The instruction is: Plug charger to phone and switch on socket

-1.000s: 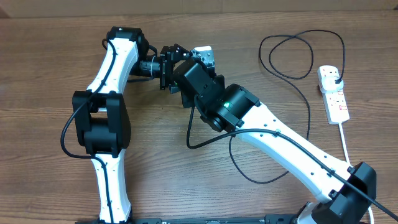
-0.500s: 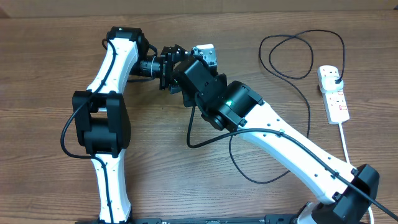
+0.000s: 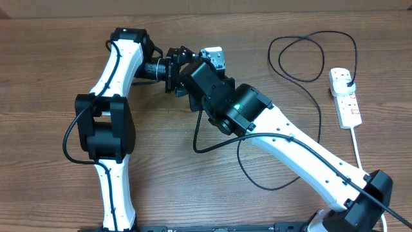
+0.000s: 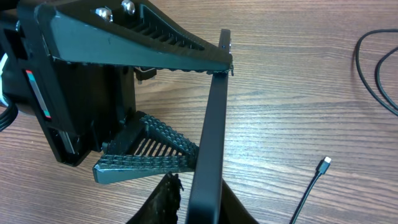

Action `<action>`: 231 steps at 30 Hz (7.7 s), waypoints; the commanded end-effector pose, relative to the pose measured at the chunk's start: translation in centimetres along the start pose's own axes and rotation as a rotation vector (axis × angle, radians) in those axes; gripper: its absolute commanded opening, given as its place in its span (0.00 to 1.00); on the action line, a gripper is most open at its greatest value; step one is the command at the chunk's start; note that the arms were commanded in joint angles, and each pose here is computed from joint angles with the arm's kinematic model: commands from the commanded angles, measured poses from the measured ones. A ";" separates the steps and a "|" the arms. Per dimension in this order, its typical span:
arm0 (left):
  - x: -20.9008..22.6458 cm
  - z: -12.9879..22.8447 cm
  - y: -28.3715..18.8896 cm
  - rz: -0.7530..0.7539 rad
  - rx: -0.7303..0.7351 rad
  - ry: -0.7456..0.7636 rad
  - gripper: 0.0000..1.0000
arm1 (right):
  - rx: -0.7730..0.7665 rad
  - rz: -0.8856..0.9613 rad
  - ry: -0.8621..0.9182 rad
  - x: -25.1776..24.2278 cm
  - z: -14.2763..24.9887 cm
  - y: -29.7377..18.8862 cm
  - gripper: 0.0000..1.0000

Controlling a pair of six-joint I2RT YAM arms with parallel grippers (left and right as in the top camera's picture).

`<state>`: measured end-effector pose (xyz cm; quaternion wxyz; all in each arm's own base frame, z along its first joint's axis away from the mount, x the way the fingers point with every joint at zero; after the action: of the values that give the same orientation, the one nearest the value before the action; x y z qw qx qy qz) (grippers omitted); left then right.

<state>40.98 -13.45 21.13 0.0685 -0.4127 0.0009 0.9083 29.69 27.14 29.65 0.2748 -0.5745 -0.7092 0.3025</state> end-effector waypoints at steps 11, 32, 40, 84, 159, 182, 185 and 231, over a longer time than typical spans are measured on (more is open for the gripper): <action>-1.1 0.4 0.0 0.053 0.019 0.027 0.64 | -0.034 -0.019 0.020 0.3 -0.9 -0.9 0.12; -1.0 0.4 0.0 0.049 0.018 0.027 0.94 | -0.122 -0.010 1.060 -1.3 -2.5 -0.5 0.04; -1.0 0.4 0.0 0.048 0.020 -0.064 0.73 | -0.076 -0.040 1.565 -1.2 -2.1 -0.4 0.04; -1.0 0.4 0.0 0.047 0.021 -0.119 0.04 | -0.012 -0.099 1.557 -0.5 -2.4 -0.4 0.13; -3.8 2.7 -7.2 -0.871 -0.668 0.662 0.04 | 0.665 0.244 0.599 -17.1 11.9 19.0 0.37; -3.8 2.7 -7.2 -0.872 -0.666 0.659 0.04 | 0.662 0.242 0.599 -17.1 11.9 19.1 0.07; -3.8 2.7 -7.2 -0.872 -0.667 0.660 0.04 | 0.661 0.241 0.600 -17.1 11.9 19.1 0.04; -9.3 5.7 -3.0 -0.230 -0.280 1.144 0.04 | 0.218 -0.636 0.011 -3.2 1.0 1.9 0.04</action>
<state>43.67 -10.71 30.66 0.1187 -0.8309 -0.1589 0.5198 30.95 23.30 26.70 0.4408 -0.2608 -0.8143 0.2730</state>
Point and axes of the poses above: each gripper's point midway between its finger pads, its own y axis out along the fingers, its own x axis along the line the jaws close on, z = x × y, the point moved 8 cm from there along -y, back along the fingers, and after that the axes turned 4 degrees about -y, right-handed, at the moved point
